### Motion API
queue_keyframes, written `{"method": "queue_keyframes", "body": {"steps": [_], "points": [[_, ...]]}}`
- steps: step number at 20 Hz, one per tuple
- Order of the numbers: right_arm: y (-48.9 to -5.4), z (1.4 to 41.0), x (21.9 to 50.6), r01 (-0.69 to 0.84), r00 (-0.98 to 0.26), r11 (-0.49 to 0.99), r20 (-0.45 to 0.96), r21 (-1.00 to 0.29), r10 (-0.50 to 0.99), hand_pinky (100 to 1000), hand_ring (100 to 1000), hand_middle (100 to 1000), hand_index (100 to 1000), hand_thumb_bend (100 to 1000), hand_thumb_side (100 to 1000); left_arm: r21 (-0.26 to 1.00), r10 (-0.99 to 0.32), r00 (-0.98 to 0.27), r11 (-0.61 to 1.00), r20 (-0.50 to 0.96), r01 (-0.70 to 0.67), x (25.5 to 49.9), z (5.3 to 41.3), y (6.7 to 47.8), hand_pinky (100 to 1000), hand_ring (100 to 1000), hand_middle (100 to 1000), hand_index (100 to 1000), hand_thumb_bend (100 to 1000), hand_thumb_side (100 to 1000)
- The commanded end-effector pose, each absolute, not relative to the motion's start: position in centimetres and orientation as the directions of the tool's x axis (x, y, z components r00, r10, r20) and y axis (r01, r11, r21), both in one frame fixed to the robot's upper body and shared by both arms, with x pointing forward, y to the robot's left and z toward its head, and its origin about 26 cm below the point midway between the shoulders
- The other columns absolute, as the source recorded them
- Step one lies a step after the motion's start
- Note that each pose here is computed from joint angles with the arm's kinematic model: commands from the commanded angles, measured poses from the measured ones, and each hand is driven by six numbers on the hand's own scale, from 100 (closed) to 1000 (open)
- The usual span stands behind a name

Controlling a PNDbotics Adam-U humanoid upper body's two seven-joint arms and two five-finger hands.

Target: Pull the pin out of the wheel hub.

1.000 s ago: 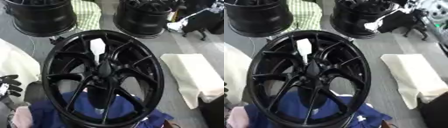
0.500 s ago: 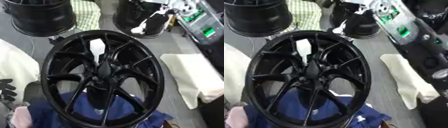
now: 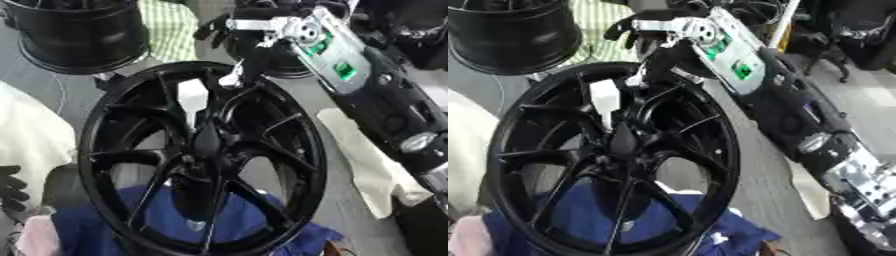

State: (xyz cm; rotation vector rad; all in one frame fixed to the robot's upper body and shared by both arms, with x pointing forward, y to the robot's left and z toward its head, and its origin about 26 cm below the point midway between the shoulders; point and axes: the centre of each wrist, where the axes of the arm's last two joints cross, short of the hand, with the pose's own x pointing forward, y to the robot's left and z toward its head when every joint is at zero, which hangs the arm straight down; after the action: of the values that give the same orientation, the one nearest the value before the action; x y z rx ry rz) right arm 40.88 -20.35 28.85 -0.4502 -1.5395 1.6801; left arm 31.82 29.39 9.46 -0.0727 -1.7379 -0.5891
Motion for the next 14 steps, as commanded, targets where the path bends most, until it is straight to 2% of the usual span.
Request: {"method": "queue_keyframes", "body": {"steps": [1, 14], "points": [[-19.7, 30.2, 40.1, -0.289, -0.654, 0.018, 0.210, -0.957, 0.727, 791, 879, 912, 955, 388, 294, 0.362, -0.265, -0.291, 0.861, 0.919, 0.358, 31.9, 10.4, 29.1, 565, 594, 581, 789, 100, 678], [-19.1, 28.4, 41.3, -0.357, -0.627, 0.001, 0.240, -0.934, 0.741, 783, 864, 877, 941, 376, 281, 0.364, -0.262, -0.300, 0.855, 0.917, 0.368, 32.0, 10.5, 28.8, 564, 596, 581, 791, 100, 676]]}}
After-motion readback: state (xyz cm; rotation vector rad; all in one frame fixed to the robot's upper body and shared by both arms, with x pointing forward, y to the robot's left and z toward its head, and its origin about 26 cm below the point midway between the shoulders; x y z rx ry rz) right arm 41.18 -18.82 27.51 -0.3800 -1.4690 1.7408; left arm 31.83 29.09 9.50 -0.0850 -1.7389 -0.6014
